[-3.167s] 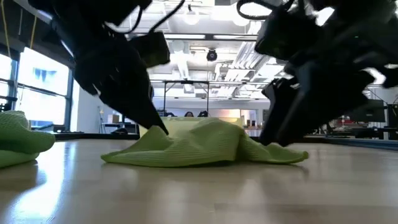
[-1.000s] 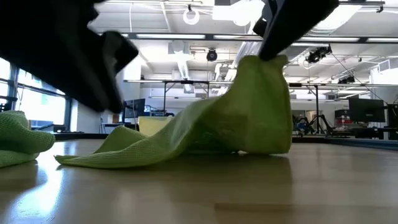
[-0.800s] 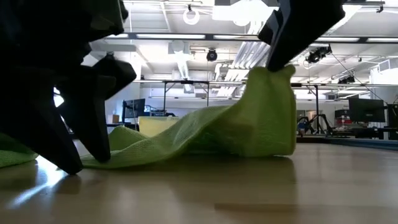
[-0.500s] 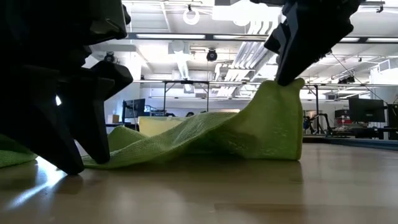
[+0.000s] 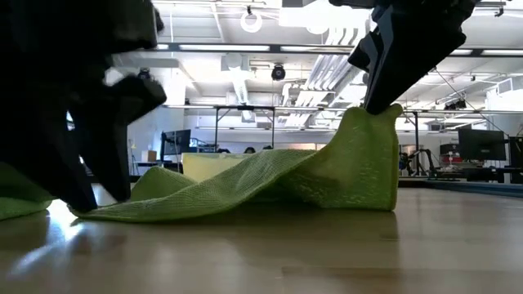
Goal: Roll microfiber towels into tight, uniform cylinder then place into a basket
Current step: Roll the light green microfiber towel
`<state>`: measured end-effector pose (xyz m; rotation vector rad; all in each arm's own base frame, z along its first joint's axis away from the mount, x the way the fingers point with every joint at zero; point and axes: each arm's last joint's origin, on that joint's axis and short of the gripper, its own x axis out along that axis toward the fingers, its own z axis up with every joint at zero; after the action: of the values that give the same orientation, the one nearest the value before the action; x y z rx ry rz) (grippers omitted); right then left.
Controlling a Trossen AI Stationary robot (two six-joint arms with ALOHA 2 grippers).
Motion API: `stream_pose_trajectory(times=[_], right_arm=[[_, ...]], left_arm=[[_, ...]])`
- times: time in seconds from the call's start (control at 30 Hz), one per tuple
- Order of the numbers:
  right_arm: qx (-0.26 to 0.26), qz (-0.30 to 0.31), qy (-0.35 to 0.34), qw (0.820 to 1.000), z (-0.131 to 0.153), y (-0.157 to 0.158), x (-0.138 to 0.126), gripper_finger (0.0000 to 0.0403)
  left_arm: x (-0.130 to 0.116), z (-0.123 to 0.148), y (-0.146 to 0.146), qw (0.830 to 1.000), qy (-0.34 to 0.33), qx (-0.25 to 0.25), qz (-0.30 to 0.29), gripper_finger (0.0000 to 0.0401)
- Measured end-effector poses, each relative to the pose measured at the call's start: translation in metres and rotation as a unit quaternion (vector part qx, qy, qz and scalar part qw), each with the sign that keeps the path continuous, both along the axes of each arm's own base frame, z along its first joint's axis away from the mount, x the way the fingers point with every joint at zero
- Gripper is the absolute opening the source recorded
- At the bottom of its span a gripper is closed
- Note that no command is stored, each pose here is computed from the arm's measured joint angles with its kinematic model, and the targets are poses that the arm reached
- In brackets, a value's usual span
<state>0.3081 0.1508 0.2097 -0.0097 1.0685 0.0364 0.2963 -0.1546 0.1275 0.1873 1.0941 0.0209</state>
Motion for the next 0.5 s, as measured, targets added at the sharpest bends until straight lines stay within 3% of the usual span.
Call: stream_pose_trajectory(times=[0.3,0.5], right_arm=[[0.001,0.002,0.005,1.000,-0.0003,-0.0001,-0.0009,0.0000],[0.003,0.007,0.007,1.000,-0.0003,0.0002,-0.0010,0.0000]], left_arm=[[0.0007,-0.0079,0.0080,0.998,0.038,-0.040,0.033,0.0123],[0.0001,-0.0085,0.0071,0.996,0.053,-0.065,0.031,0.0061]])
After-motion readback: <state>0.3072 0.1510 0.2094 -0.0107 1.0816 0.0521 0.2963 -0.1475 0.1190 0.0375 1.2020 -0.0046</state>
